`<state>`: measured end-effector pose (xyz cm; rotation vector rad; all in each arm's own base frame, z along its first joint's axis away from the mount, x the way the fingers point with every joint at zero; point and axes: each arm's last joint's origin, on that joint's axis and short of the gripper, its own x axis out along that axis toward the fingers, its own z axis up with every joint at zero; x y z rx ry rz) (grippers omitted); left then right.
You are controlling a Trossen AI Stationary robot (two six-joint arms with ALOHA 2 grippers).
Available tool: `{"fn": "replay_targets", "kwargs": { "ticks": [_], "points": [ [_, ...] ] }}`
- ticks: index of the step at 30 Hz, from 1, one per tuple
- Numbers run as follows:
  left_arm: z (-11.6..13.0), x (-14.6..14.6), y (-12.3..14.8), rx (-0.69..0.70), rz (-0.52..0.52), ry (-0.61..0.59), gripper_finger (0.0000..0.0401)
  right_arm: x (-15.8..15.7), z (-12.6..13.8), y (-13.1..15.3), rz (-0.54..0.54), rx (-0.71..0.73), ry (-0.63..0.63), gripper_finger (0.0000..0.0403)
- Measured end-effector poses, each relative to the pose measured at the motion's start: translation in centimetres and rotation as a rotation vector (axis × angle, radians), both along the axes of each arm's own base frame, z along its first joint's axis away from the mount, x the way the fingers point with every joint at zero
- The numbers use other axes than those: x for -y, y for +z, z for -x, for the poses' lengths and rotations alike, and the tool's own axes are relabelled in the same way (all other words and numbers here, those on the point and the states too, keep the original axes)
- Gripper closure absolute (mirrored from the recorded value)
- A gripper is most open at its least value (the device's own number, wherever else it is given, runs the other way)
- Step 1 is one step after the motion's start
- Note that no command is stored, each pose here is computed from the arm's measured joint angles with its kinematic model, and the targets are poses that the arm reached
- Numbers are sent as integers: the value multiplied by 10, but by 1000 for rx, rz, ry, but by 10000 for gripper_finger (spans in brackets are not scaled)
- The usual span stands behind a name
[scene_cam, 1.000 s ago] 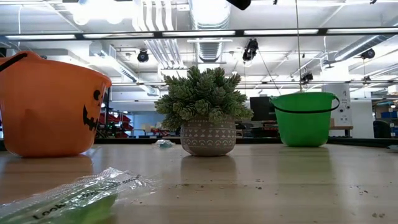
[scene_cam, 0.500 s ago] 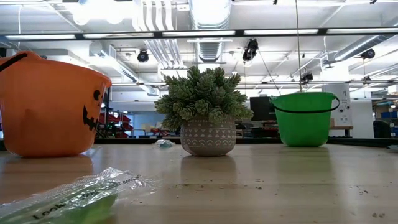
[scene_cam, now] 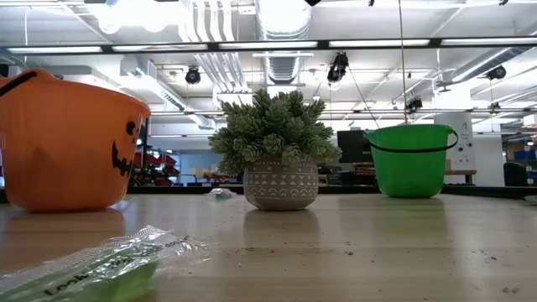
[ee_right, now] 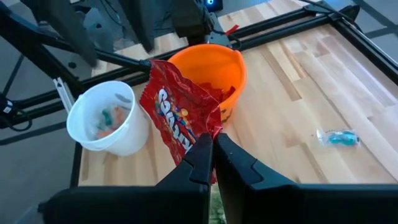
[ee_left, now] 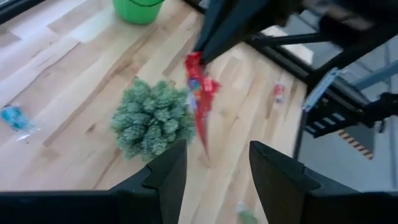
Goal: Sort candy
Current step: Put the red candy into the orange bucket
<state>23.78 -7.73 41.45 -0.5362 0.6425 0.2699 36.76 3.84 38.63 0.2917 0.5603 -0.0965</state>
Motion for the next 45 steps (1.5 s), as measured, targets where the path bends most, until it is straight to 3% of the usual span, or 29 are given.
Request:
{"fn": "replay_targets", "kwargs": {
  "ticks": [13, 19, 23, 30, 37, 45],
  "points": [
    [-25, -12, -15, -77, -19, -49, 244, 0, 0, 2, 0, 9, 1, 394],
    [-37, -13, -23, -101, -84, -93, 249, 0, 0, 3, 3, 11, 10, 394],
    [-40, -12, -26, -115, -125, -126, 282, 0, 0, 3, 7, 11, 15, 394],
    [-37, -13, -24, -113, -161, -159, 393, 0, 0, 3, 15, 13, 20, 394],
    [-33, -14, -26, -163, -181, -171, 399, 0, -2, 5, 31, 45, 31, 390],
    [-22, -17, -30, -257, -198, -197, 401, 0, -2, 6, 44, 55, 38, 347]
  ]
}}
